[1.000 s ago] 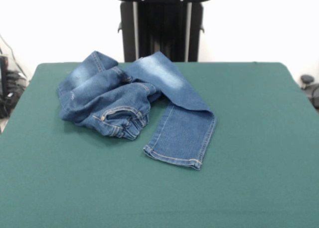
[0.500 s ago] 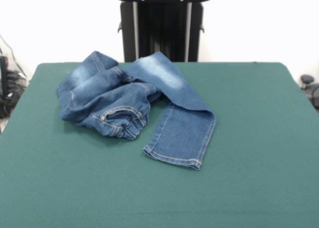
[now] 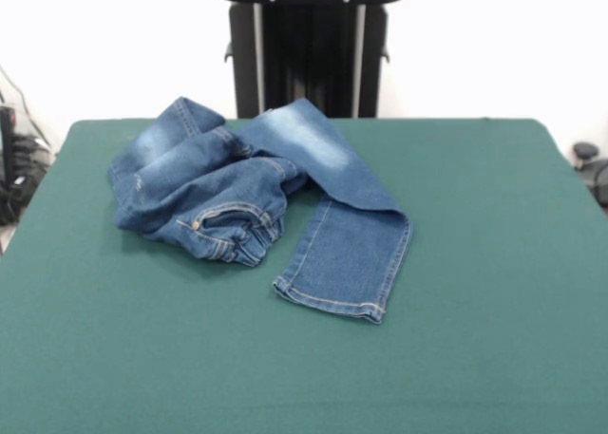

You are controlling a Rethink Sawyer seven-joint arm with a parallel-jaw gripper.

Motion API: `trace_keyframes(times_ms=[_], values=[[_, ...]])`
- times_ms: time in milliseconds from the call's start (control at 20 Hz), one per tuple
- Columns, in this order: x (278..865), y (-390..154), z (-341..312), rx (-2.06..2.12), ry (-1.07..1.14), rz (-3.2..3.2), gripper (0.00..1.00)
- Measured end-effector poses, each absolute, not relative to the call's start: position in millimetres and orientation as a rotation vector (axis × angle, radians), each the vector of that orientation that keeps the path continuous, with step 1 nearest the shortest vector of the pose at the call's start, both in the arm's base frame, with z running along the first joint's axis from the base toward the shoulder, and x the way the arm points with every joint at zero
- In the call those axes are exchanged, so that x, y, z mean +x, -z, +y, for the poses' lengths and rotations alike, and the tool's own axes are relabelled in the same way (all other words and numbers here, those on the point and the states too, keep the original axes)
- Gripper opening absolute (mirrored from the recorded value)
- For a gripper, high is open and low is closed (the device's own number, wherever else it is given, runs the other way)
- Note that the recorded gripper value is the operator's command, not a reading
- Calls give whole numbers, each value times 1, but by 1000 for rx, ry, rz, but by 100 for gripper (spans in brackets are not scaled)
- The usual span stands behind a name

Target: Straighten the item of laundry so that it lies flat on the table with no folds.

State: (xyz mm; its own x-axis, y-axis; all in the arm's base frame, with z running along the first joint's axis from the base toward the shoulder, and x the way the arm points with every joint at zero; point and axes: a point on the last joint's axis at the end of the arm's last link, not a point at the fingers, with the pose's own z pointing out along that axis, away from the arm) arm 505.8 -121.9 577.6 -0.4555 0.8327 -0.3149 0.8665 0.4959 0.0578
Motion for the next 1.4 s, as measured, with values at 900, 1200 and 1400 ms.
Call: trace_keyframes(times_ms=[900, 1200, 1400], values=[[515, -535, -125, 1362, 146, 2379, 100], [519, -518, -127, 1344, 142, 2367, 100], [523, -503, -128, 1345, 142, 2378, 100]])
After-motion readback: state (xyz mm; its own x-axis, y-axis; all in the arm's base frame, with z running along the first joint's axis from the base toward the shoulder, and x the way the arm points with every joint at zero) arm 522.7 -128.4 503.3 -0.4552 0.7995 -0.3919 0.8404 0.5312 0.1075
